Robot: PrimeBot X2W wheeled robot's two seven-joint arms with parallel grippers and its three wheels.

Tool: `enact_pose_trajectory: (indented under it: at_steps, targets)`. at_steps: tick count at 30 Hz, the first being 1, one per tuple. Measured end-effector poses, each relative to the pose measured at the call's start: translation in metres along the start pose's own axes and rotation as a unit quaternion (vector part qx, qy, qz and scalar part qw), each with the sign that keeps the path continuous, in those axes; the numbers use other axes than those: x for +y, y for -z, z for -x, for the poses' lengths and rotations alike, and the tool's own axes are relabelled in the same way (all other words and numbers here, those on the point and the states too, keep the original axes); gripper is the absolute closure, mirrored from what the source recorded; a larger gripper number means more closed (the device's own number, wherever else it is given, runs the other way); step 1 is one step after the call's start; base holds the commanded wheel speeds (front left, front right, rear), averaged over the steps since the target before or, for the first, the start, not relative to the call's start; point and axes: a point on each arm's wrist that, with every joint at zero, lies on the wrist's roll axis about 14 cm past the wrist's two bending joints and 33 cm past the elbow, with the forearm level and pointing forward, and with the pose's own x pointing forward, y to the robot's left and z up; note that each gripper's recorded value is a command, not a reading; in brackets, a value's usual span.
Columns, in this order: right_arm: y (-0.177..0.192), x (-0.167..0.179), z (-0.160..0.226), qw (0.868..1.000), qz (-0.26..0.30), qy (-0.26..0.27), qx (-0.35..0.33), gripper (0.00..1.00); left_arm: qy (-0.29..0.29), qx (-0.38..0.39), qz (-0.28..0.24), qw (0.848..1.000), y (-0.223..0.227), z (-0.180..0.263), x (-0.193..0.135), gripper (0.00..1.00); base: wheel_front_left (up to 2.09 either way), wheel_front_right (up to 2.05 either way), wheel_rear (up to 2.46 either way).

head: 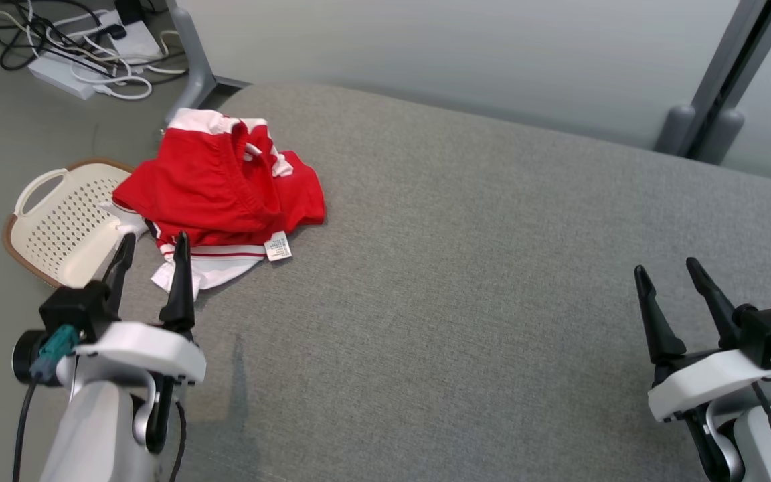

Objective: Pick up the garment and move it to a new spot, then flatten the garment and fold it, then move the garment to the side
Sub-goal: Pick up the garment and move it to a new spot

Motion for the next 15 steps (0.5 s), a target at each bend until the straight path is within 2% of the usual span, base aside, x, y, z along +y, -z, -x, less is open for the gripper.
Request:
enact_pose_trajectory:
  at_steps: [8,15]
  targets:
    - [0.012,-0.028,-0.01,1.0,0.003,0.013,0.01,0.0,0.022,0.027,-0.004,0.999,0.012,-0.052,-0.026,0.0,0.0,0.0,0.0]
    - [0.037,-0.055,-0.008,0.999,-0.004,0.036,0.037,0.0,0.02,0.12,-0.001,0.993,0.067,-0.082,-0.036,0.0,0.0,0.0,0.0]
